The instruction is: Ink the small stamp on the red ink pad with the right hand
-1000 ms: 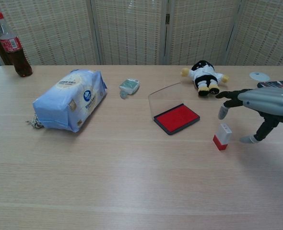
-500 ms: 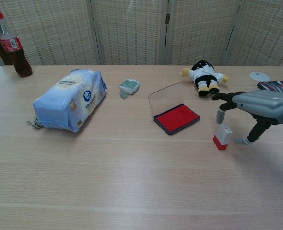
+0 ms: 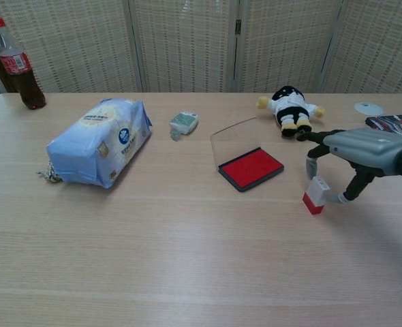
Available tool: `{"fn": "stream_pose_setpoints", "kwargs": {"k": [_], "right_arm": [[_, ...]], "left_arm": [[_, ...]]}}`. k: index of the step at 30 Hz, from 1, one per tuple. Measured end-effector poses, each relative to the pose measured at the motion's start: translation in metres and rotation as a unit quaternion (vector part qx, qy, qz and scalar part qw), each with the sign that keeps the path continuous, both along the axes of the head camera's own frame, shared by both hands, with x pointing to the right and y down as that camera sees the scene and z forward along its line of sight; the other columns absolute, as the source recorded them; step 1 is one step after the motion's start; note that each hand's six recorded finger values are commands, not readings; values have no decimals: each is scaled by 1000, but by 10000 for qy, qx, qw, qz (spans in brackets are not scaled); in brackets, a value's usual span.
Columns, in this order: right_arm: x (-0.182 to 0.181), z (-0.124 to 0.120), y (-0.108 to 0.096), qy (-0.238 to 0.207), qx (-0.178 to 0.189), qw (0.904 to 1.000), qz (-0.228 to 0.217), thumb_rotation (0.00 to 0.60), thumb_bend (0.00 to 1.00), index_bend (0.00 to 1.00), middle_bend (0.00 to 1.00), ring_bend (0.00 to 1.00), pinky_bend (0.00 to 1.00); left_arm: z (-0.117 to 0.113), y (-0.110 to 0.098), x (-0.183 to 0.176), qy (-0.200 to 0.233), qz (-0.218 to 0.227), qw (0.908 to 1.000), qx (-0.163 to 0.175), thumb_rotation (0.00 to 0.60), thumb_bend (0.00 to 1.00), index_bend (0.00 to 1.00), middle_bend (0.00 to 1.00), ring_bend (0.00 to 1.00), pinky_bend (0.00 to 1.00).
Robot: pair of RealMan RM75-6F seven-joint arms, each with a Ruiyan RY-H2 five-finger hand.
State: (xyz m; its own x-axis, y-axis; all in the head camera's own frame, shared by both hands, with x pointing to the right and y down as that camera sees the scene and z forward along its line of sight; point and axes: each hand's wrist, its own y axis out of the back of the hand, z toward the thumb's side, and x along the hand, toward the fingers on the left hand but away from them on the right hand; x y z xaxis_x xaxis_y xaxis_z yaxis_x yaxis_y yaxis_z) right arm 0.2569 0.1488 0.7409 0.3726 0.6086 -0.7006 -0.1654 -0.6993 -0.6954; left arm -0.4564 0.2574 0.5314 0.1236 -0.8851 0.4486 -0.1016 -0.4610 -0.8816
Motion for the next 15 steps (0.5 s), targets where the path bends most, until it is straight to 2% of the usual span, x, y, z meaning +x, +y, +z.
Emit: {"fn": "stream_pose_setpoints", "kwargs": {"k": [6,15], "right_arm": [[-2,1,0,23,13,10000,-25,600,220,427,0,0,0],[-6,1,-3,-29,147,9999,29,600,237,613,0,0,0]], "left_arm": [[-1,0,-1,13,-5,10000,6,600,340,0,0,0,33],[-2,0,-1,23,13,10000,30,600,341,0,0,0,33]]}}
